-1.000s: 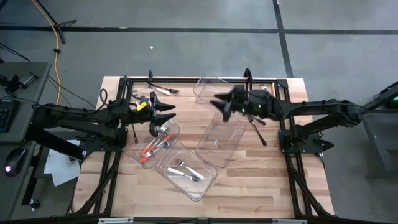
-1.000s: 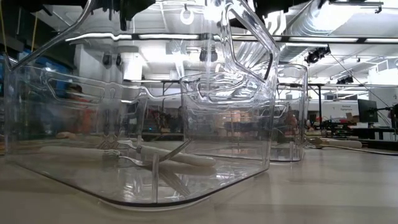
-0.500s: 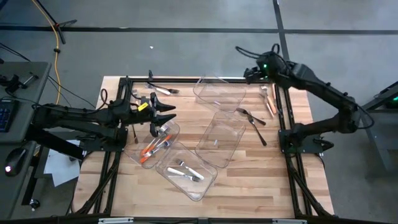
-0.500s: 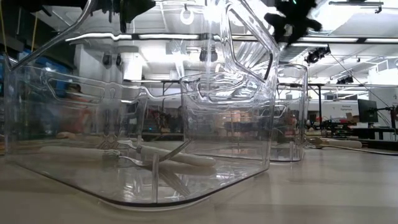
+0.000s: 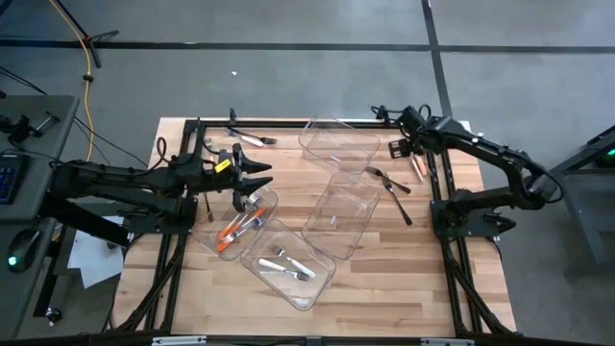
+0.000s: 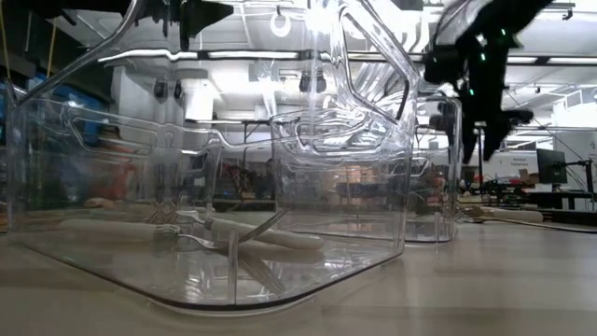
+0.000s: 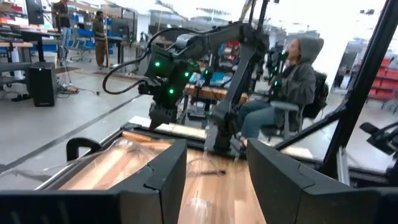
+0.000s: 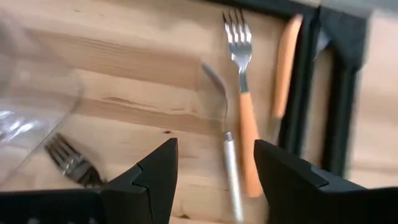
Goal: Sort silverware by color (type)
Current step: Put the white fork into the bottom transparent bin
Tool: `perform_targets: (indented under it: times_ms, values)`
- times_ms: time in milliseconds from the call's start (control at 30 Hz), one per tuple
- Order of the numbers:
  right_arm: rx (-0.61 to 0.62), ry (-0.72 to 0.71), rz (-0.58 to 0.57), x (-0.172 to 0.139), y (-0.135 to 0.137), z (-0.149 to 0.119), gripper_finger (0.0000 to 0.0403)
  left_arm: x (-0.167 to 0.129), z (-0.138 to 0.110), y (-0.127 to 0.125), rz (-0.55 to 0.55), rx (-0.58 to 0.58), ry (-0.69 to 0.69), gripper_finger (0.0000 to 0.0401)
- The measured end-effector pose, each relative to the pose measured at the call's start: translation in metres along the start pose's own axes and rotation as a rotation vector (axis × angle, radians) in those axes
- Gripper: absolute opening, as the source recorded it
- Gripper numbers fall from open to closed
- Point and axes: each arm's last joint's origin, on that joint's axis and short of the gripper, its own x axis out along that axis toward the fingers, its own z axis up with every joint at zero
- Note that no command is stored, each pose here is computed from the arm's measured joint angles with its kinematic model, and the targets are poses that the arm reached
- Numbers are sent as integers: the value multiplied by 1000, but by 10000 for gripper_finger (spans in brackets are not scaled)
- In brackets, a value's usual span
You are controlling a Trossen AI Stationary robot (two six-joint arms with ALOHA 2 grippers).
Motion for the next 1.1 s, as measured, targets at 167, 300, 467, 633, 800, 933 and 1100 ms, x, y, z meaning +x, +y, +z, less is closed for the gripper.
perform_targets:
  times_ms: [167,300,467,633,800,933,1100]
  values:
    - [126,8,21,30,-8,-11,195,0,-1,0,2,2,13,156]
    - [177,-2,27,42,-14,-15,195,0,-1,0,2,2,13,156]
    - [190,19,5,52,-16,-13,195,0,-1,0,1,3,13,156]
    - [178,58,-42,68,-11,-12,195,0,-1,0,1,3,13,156]
    - [172,96,-70,79,-9,-13,195,0,-1,0,1,4,13,156]
    - [195,119,-71,89,-5,-13,195,0,-1,0,1,4,13,156]
    - [200,151,-52,96,-3,-14,195,0,-1,0,1,4,13,156]
